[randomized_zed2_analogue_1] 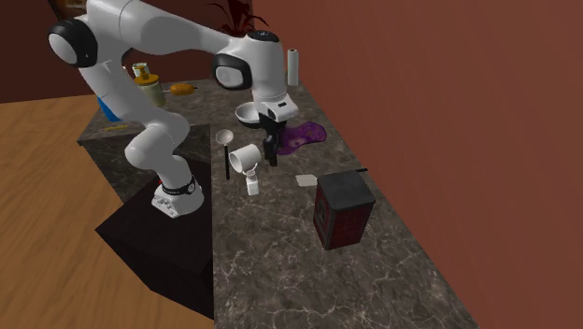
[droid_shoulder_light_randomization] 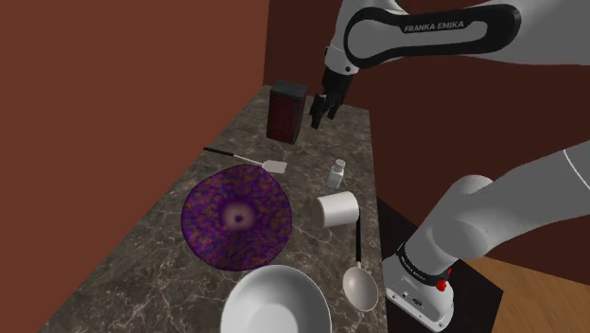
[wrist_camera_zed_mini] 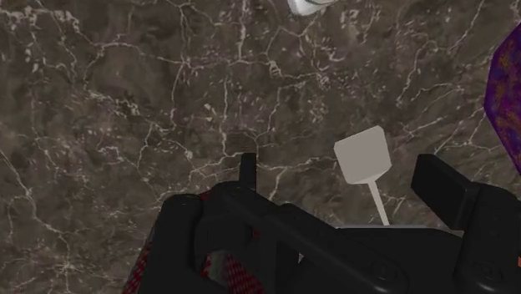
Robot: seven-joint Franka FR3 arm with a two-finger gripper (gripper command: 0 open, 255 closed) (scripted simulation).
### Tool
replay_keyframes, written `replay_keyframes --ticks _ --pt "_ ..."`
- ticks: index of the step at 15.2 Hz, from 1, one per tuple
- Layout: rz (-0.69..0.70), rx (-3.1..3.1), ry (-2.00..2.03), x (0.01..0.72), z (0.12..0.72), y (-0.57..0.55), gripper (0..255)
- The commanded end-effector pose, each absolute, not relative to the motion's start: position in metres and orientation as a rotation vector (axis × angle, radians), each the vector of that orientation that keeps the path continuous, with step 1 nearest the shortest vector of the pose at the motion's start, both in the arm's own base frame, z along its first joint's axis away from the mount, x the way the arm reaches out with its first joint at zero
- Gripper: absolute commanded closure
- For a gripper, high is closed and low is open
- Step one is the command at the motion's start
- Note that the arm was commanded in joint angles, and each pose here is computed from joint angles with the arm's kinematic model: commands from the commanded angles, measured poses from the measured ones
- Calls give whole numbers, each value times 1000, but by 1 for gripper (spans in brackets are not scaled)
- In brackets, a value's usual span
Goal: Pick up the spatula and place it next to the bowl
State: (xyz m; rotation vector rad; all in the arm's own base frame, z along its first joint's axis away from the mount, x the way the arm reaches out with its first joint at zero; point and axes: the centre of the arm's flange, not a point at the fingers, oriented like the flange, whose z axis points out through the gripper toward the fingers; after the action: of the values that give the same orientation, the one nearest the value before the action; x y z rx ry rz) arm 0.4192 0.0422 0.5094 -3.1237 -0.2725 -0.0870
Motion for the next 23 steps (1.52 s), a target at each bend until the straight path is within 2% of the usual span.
replay_keyframes --ticks 1,17,23 --pt "-89 -3115 -341 437 494 55 0" --pt "-97 -2999 -865 564 392 185 0" --pt "-98 -2977 -934 578 363 207 0"
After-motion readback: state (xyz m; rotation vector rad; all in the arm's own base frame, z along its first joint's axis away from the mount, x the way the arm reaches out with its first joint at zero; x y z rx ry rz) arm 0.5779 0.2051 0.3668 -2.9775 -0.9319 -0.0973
